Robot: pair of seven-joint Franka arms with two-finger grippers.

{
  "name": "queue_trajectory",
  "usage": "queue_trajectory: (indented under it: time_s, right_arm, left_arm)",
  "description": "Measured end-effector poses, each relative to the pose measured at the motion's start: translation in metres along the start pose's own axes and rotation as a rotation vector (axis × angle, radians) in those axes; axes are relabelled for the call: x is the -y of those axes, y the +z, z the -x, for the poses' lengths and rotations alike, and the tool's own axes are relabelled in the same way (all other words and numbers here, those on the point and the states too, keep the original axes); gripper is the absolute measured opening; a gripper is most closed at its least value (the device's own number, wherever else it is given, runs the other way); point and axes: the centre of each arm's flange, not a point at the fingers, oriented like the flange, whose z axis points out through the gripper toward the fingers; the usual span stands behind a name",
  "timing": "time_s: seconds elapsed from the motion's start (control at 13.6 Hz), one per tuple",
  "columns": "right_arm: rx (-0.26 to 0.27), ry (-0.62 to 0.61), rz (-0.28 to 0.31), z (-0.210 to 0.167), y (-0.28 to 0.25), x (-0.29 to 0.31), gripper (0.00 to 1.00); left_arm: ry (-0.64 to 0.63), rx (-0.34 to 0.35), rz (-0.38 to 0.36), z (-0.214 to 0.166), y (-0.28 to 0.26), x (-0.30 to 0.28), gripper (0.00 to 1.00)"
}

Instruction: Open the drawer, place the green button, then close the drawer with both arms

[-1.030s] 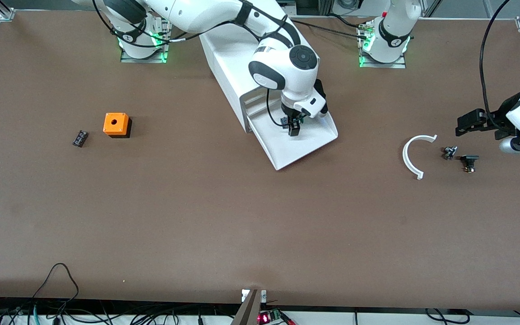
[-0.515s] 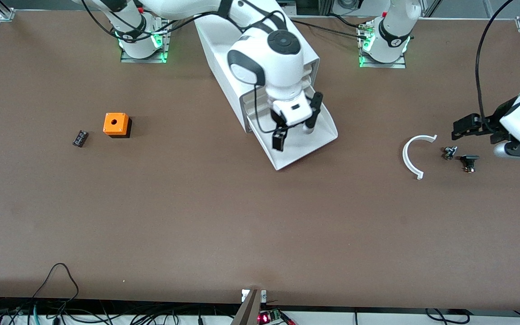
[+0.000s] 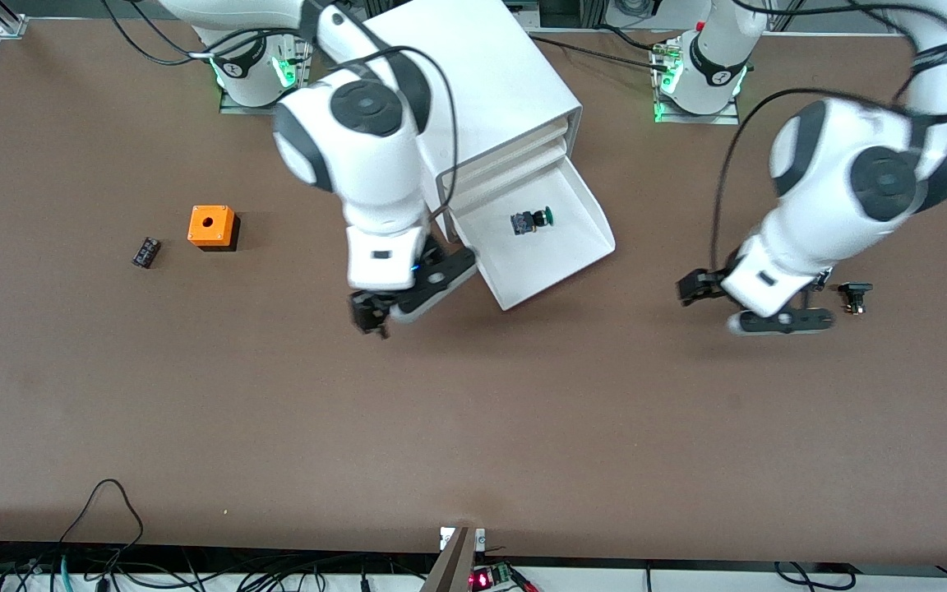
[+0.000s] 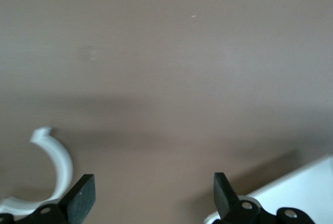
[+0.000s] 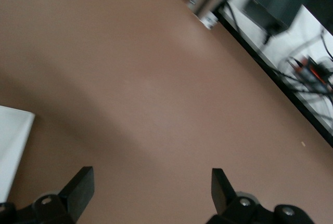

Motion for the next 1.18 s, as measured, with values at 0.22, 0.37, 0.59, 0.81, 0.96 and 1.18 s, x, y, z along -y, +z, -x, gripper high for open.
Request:
queue_trajectory:
  time_s: [0.22,0.37,0.59,0.81,0.96,1.18]
  right_arm:
    - [0.117,0.183,0.04,0.031,-0.002,-0.069,1.0]
    - [0.164,0.365,0.066,0.047,-0.011,-0.096,1.0]
    - [0.199,0.571,0.053,0.066,-0.023,-0.128,1.0]
    - [0.225,0.724,-0.002,0.101,-0.031,-0.193,1.0]
    - [0.246,0.807,0.024,0.136,-0.037,-0.238,1.0]
    - [0.295,0.903,0.063,0.186,-0.054,-0.277,1.0]
  left_arm:
    - [-0.074,-0.054,0.043,0.026,0.058,-0.036,1.0]
    - [-0.112,-0.078,0.068,0.046,0.094,-0.054,1.0]
    - [-0.178,-0.045,0.079,0.081,0.148,-0.096,1.0]
    - [-0.187,0.0,0.064,0.109,0.185,-0.125,1.0]
    - [-0.19,0.002,0.063,0.111,0.191,-0.126,1.0]
    - [-0.186,0.005,0.059,0.112,0.194,-0.127,1.0]
